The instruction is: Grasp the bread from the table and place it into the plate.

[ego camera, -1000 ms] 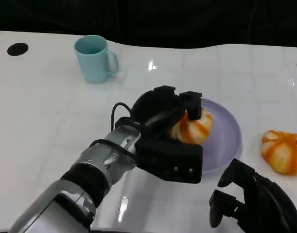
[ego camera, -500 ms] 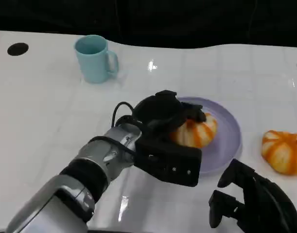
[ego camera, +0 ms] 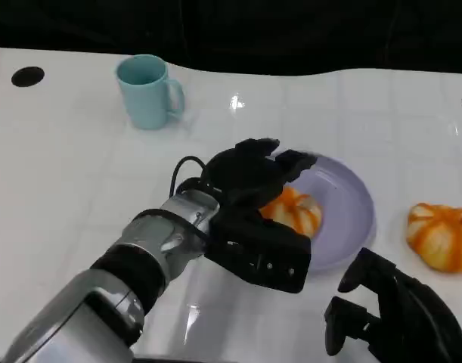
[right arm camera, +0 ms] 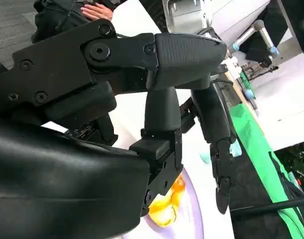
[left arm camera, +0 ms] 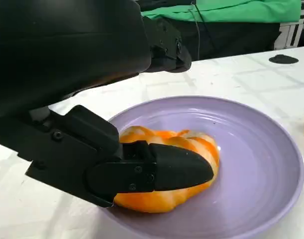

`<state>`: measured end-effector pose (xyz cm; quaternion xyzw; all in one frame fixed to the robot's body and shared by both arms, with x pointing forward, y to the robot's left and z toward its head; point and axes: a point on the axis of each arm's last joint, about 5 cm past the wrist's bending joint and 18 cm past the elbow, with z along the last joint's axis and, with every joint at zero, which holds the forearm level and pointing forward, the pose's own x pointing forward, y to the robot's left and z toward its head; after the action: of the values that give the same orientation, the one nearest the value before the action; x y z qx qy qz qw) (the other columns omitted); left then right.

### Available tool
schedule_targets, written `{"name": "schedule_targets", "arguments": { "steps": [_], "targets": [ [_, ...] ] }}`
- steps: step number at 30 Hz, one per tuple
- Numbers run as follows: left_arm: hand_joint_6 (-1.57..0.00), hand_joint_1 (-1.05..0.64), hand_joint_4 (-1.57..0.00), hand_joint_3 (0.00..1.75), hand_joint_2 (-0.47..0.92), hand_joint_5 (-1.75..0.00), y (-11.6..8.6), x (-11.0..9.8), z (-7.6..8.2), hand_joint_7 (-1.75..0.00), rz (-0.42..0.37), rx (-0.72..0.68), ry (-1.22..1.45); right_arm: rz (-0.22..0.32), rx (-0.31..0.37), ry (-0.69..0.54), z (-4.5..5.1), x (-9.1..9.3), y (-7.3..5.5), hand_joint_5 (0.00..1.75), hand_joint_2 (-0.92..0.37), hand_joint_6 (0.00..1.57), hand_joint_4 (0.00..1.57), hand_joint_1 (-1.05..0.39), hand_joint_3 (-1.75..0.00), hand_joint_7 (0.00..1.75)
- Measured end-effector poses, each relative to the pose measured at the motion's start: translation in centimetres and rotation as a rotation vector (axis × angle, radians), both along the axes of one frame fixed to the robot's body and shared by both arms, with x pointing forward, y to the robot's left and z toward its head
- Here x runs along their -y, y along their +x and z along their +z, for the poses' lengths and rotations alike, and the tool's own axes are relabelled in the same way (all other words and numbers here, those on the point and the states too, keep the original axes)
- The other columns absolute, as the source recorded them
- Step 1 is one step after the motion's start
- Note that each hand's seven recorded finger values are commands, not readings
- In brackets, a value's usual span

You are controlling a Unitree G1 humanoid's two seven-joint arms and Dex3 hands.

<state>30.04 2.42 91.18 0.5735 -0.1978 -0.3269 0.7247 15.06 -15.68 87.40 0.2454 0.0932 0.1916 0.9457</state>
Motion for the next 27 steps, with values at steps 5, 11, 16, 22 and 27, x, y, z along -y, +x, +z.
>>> {"name": "schedule_targets", "arguments": {
  "steps": [5,11,16,22,27],
  "targets": [
    [-0.02,-1.02,0.00,0.66,0.92,0.00,0.0,0.0,0.0,-0.15,-0.002,0.001,0.001,0.000,0.000,0.000,0.00,0.0,0.0,1.75,-0.92,0.46,0.76,-0.55,-0.45,1.75],
    [-0.09,-0.95,-0.10,0.57,0.92,-0.07,0.1,-0.2,0.4,-0.20,-0.008,0.006,-0.036,-0.001,0.000,0.001,-0.01,0.0,0.0,1.75,-0.92,0.45,0.75,-0.55,-0.45,1.75],
    [-0.13,-0.86,-0.18,0.46,0.92,-0.14,0.2,-1.4,0.9,-0.21,0.004,-0.038,-0.193,-0.003,0.000,-0.001,0.00,0.1,0.0,1.75,-0.92,0.46,0.76,-0.55,-0.45,1.75],
    [-0.18,-0.81,-0.28,0.42,0.92,-0.24,-0.4,-2.9,-0.2,-0.23,0.012,-0.100,-0.327,-0.005,0.001,0.001,0.01,0.1,0.0,1.75,-0.92,0.46,0.76,-0.55,-0.45,1.75],
    [-0.30,-0.78,-0.27,0.40,0.92,-0.55,-0.8,-3.5,-0.3,-0.20,0.002,-0.128,-0.439,-0.006,0.000,0.002,-0.03,0.2,0.1,1.75,-0.92,0.45,0.77,-0.54,-0.46,1.75]
  ]
}}
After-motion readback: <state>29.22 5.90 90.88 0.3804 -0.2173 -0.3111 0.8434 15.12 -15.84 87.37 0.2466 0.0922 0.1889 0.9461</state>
